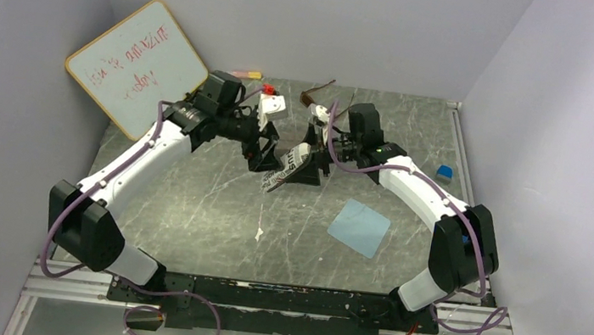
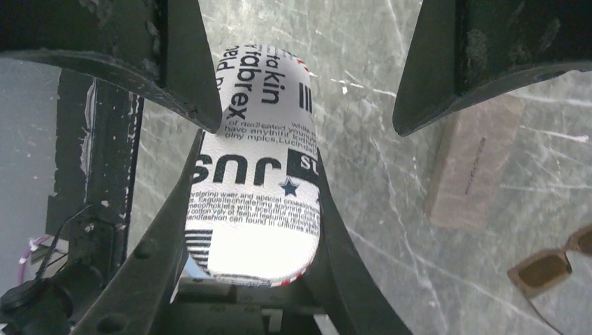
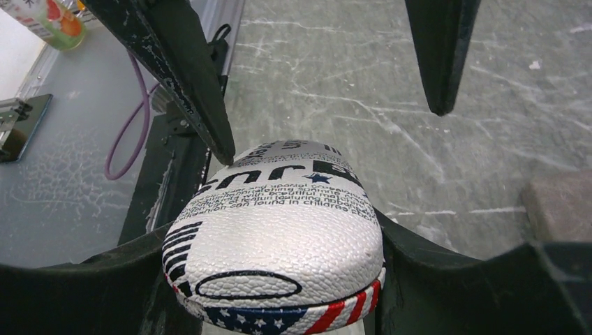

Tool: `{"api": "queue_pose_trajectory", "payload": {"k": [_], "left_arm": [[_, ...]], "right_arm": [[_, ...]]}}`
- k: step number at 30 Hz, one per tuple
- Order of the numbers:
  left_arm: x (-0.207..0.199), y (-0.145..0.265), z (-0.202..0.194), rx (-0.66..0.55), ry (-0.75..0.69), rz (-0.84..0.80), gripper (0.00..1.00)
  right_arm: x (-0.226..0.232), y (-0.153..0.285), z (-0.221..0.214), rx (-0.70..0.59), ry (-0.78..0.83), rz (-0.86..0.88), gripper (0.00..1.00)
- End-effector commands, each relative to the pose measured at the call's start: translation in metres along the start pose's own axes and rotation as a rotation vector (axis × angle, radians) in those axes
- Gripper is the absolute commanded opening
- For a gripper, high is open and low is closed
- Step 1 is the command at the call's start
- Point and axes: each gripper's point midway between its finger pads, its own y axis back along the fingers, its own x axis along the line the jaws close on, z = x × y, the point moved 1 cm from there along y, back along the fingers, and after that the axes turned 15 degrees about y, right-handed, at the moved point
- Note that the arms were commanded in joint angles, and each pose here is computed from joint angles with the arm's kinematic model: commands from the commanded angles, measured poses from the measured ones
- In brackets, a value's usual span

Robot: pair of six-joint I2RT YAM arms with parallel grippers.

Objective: Organize the sunglasses
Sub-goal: Open the sunglasses case.

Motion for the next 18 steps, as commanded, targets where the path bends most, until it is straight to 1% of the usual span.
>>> {"api": "queue_pose_trajectory", "payload": {"k": [1, 5, 9, 14, 18], "left_arm": [[0.002, -0.008, -0.014, 0.063, -0.037, 0.04, 0.96], [-0.002, -0.014, -0.02, 0.088, -0.051, 0.033, 0.96], [-0.012, -0.014, -0.02, 0.093, -0.054, -0.018, 0.96], [-0.009, -0.017, -0.027, 0.108, -0.047, -0.009, 0.96], [-0.009, -0.02, -0.033, 0.126, -0.035, -0.026, 0.93]], "right_arm": [[-0.005, 0.001, 0.012, -0.027, 0.056, -0.013, 0.0], [-0.006, 0.001, 0.01, -0.023, 0.056, -0.015, 0.0], [-0.007, 0.001, 0.008, -0.014, 0.061, -0.023, 0.0], [0.001, 0.003, 0.014, -0.036, 0.081, 0.01, 0.0], [0.008, 0.004, 0.02, -0.053, 0.106, 0.03, 0.0]]}}
